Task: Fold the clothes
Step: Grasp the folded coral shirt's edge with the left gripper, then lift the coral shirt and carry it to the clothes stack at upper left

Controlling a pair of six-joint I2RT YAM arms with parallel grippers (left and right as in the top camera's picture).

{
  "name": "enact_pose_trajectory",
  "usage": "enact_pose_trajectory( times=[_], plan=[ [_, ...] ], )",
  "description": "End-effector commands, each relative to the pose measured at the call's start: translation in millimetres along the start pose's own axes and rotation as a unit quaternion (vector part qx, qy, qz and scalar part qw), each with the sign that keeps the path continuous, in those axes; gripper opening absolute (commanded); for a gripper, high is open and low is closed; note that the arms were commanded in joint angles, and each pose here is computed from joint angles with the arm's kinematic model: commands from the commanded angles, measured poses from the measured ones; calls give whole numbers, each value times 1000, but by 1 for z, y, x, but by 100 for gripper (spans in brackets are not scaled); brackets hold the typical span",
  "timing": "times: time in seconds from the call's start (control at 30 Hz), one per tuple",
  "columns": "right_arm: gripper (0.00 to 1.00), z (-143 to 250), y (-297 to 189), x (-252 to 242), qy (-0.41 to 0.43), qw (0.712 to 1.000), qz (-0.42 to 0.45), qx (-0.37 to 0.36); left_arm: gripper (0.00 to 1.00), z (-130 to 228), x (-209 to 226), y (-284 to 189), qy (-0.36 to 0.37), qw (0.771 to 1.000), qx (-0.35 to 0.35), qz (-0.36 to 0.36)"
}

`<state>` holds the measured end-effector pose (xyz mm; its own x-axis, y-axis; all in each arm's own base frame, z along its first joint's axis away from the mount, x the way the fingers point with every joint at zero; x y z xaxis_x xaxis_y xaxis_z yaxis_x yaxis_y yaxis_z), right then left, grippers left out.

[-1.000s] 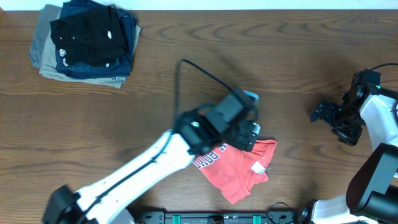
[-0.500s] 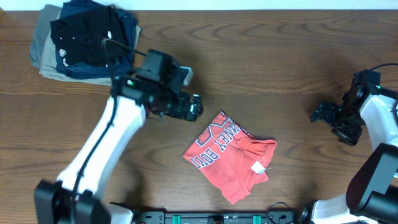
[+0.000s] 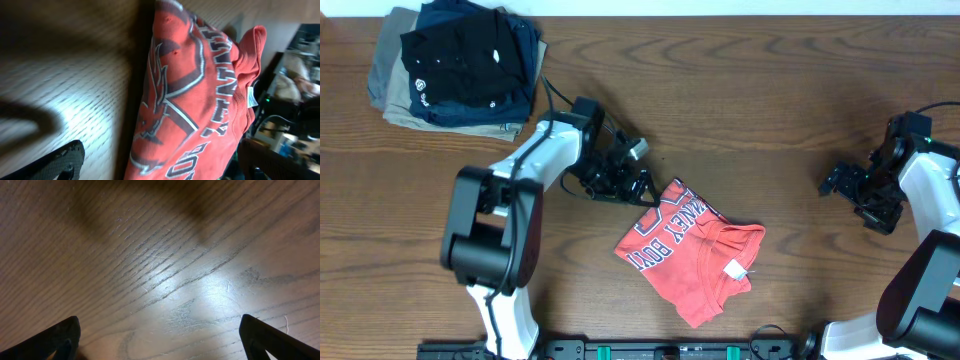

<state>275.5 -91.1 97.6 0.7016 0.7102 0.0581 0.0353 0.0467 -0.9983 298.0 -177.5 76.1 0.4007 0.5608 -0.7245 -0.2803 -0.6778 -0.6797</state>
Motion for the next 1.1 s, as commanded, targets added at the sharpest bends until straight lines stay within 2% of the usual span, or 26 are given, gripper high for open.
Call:
enact_pose_trajectory(
  times=[0.0,0.33,0.47,0.6,0.7,1.07],
  plan=[
    [99,-4,-3,1,-3,1000,-3,-6,98,4,-4,14,10,999,8,52],
    [99,-4,-3,1,-3,1000,-3,-6,98,17,-24,50,40,994,62,82],
    [99,-4,-3,1,-3,1000,-3,-6,85,21,-31,60,50,992,79,81],
    [99,-4,-3,1,-3,1000,-3,-6,66,22,-33,62,53,992,83,81],
    [99,-4,-3,1,-3,1000,-3,-6,61,22,-33,62,48,992,84,81],
    [99,-4,-3,1,-3,1000,-3,-6,60,19,-34,65,53,993,79,77]
  ],
)
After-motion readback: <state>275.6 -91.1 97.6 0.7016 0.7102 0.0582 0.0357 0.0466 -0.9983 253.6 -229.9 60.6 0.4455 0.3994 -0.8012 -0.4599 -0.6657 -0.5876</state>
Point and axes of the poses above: each gripper's point midway between its finger pads, its own y axis out along the fingers, its own x axis along the line the jaws close on, z = x × y, the point moved 5 cm from there along -y, back along the fingers, and after that the axes turned 6 degrees about y, right-handed, at the moved point
